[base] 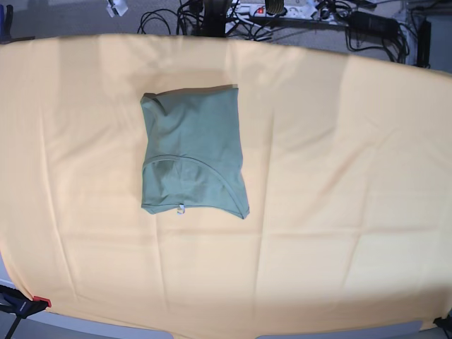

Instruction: Fold the T-shirt properly

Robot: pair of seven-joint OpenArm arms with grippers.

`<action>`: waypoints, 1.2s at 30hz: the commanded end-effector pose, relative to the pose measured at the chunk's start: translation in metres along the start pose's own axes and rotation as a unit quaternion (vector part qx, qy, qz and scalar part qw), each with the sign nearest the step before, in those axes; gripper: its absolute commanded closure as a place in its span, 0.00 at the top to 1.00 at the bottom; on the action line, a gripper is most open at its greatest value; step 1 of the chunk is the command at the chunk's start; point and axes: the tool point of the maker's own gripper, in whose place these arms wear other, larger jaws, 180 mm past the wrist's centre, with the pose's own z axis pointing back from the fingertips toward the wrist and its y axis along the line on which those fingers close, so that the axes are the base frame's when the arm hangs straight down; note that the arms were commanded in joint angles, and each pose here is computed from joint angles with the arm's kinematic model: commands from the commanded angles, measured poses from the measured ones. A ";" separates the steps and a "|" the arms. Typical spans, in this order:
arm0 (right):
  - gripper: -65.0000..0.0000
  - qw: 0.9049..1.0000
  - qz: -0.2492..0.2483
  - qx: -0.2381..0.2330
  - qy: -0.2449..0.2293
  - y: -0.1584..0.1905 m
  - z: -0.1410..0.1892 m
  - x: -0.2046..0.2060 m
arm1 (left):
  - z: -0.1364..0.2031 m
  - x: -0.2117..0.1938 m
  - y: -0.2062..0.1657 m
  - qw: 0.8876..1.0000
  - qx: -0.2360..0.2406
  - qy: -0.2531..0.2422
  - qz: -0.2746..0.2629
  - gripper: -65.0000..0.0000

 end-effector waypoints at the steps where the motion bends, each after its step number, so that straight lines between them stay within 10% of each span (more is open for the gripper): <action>1: 0.00 1.000 0.014 -0.002 -0.001 -0.004 -0.001 0.000 | -0.006 0.006 -0.002 1.000 -0.005 -0.024 0.002 0.00; 7: 0.00 0.990 0.122 -0.065 -0.011 -0.023 -0.026 0.041 | -0.018 0.063 0.037 0.970 0.111 -0.217 -0.014 0.00; 17: 0.00 0.969 0.191 -0.158 0.017 -0.023 -0.061 0.029 | -0.055 0.049 0.061 0.958 0.243 -0.135 -0.073 0.00; 36: 0.00 0.964 0.219 -0.153 0.013 0.022 -0.094 0.035 | -0.072 0.053 0.034 0.961 0.216 -0.152 -0.077 0.00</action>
